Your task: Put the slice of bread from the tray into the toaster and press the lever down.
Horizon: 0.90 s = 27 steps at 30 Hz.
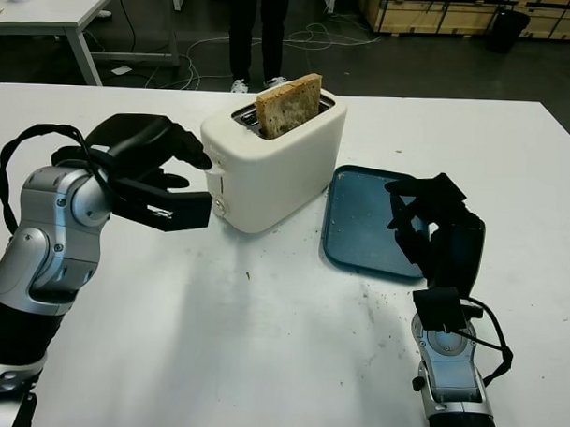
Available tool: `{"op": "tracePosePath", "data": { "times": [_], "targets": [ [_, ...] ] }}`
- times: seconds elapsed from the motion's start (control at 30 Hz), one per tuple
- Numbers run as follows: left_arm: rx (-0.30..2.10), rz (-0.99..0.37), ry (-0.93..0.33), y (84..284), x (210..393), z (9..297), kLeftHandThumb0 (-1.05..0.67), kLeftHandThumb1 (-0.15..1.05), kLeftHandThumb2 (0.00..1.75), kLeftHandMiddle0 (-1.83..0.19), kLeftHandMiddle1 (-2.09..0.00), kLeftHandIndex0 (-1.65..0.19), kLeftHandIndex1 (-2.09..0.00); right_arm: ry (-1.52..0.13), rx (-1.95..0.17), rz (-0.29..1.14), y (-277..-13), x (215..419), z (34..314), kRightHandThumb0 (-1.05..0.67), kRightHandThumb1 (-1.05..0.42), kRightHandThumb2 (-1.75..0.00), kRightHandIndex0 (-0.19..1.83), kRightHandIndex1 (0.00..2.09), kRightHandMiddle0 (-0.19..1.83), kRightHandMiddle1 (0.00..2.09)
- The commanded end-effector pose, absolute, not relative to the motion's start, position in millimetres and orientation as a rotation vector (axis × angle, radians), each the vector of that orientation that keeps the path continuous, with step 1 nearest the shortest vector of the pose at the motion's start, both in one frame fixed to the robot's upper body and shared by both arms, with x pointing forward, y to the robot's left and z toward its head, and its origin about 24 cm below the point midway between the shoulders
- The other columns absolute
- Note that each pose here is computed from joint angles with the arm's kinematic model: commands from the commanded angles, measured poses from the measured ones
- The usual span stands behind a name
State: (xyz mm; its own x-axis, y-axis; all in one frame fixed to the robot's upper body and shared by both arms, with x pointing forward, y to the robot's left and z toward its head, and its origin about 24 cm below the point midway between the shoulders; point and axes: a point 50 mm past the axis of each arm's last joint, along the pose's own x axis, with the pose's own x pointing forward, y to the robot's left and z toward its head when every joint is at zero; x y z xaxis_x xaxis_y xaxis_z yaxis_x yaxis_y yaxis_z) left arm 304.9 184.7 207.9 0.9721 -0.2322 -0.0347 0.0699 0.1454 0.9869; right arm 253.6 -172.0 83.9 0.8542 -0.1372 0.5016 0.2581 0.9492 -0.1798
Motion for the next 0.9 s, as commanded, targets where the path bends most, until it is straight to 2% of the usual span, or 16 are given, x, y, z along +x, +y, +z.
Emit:
{"op": "tracePosePath", "data": {
  "times": [0.0,0.1,0.2,0.3,0.43,0.53,0.73,0.87],
  "targets": [
    [1.444,-0.144,-0.161,190.5,306.5,223,-0.27,0.9,0.18,-0.92,-1.65,-0.96,-0.01,-0.52,-0.232,-0.21,-172,253,85,-0.44,-0.92,-0.26,0.83,1.75,0.73,1.2],
    [1.438,-0.132,-0.157,193.6,310.8,224,-0.26,0.9,0.15,-0.91,-1.73,-1.05,-0.04,-0.524,-0.235,-0.21,-172,253,85,-0.43,-0.92,-0.26,0.84,1.75,0.73,1.2],
    [1.435,-0.158,-0.145,192.9,314.9,218,-0.26,0.9,0.14,-0.93,-1.68,-1.0,-0.01,-0.522,-0.221,-0.207,-172,253,85,-0.43,-0.92,-0.26,0.84,1.75,0.73,1.2],
    [1.439,-0.19,-0.118,190.4,318.5,212,-0.27,0.92,0.13,-1.0,-1.27,-0.95,0.0,-0.521,-0.227,-0.209,-172,253,85,-0.44,-0.92,-0.26,0.84,1.75,0.73,1.17],
    [1.441,-0.22,-0.117,185.9,321.7,204,-0.26,0.92,0.14,-0.92,-1.5,-0.94,-0.01,-0.526,-0.232,-0.209,-172,253,86,-0.44,-0.92,-0.26,0.84,1.75,0.72,1.19],
    [1.449,-0.246,-0.114,182.9,323.2,201,-0.25,0.92,0.15,-0.87,-1.37,-0.96,-0.01,-0.521,-0.232,-0.213,-172,253,86,-0.44,-0.92,-0.26,0.85,1.75,0.73,1.18],
    [1.433,-0.294,-0.118,179.0,321.8,197,-0.24,0.92,0.17,-0.92,-1.69,-0.97,0.0,-0.52,-0.236,-0.212,-173,253,86,-0.44,-0.92,-0.26,0.84,1.75,0.74,1.16],
    [1.431,-0.307,-0.13,177.5,318.6,197,-0.26,0.92,0.19,-0.94,-1.69,-0.97,-0.01,-0.522,-0.231,-0.212,-173,253,85,-0.44,-0.92,-0.26,0.84,1.75,0.74,1.14]
  ]
}}
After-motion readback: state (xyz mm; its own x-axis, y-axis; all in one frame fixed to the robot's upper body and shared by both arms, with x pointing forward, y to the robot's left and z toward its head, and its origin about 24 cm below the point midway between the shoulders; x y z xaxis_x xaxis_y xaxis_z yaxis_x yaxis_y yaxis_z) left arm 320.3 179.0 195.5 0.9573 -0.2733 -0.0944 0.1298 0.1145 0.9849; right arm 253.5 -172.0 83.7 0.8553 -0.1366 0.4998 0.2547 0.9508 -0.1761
